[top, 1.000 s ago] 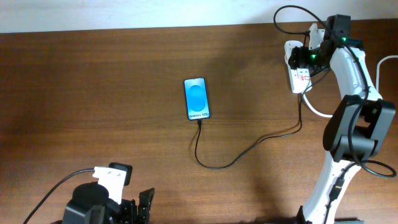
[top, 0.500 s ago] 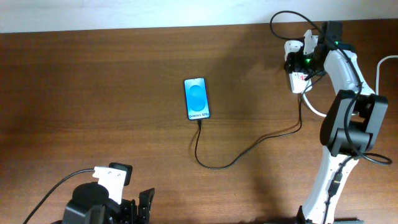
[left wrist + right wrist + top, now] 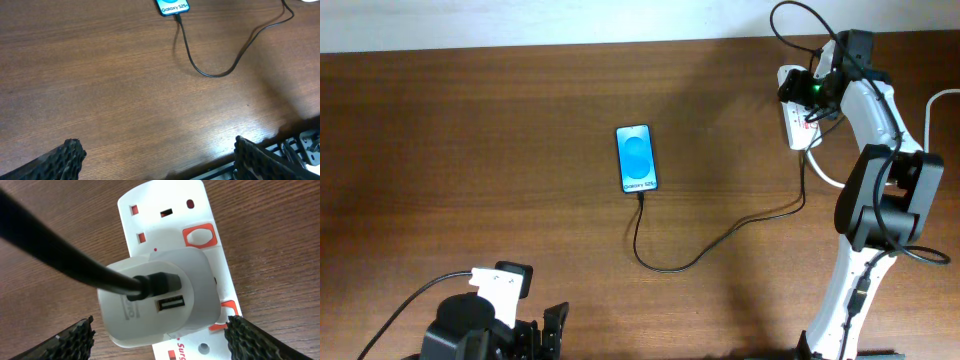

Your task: Plug charger to phone and switch on socket

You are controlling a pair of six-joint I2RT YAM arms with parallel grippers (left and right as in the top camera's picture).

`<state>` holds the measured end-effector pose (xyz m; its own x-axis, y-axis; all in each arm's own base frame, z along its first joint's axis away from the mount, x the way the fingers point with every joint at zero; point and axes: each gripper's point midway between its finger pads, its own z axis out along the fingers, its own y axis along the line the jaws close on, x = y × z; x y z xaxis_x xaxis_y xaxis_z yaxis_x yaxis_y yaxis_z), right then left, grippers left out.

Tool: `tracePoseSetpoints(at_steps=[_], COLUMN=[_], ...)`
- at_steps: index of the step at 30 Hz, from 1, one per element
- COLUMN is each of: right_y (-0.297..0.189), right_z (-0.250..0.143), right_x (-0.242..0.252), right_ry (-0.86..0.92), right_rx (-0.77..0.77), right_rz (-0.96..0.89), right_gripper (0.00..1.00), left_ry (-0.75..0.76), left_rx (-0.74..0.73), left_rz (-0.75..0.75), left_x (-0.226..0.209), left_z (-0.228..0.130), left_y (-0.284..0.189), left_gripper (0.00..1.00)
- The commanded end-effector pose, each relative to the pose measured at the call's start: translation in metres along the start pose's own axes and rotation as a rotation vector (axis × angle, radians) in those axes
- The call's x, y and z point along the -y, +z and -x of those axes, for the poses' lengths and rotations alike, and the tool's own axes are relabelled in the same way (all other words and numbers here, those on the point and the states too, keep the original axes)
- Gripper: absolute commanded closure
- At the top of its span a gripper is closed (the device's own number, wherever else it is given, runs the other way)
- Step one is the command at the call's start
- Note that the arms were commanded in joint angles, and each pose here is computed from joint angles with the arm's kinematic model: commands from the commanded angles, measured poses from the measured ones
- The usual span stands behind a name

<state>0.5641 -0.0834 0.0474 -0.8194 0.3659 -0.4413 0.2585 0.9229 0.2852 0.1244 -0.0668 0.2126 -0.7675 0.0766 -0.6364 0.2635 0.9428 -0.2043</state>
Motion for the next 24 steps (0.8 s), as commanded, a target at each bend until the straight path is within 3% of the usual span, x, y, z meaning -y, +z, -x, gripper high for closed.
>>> tracePoseSetpoints(at_steps=[1,5,24], right_y=[0.0054,0.0074,0.0143], right_z=[-0.0002,0.0040,0.0006], right_x=[-0.0045,-0.0042,-0.0055], right_ry=[0.036,0.113,0.132], right_rx=[-0.003,0.015,0.024], right_rz=[0.012,0.012,-0.042], right_gripper=[0.15,0.15,0.14], left_ry=[0.010,0.010,0.011], left_rx=[0.002,0.002,0.002], left_rz=[0.002,0.002,0.002], left_x=[-0.0005,-0.0005,-0.0005], left_z=[-0.0004,-0.0004,-0.0004], left_y=[-0.0004,-0.0004,-0.0004], left_gripper=[0.01,0.01,0.01])
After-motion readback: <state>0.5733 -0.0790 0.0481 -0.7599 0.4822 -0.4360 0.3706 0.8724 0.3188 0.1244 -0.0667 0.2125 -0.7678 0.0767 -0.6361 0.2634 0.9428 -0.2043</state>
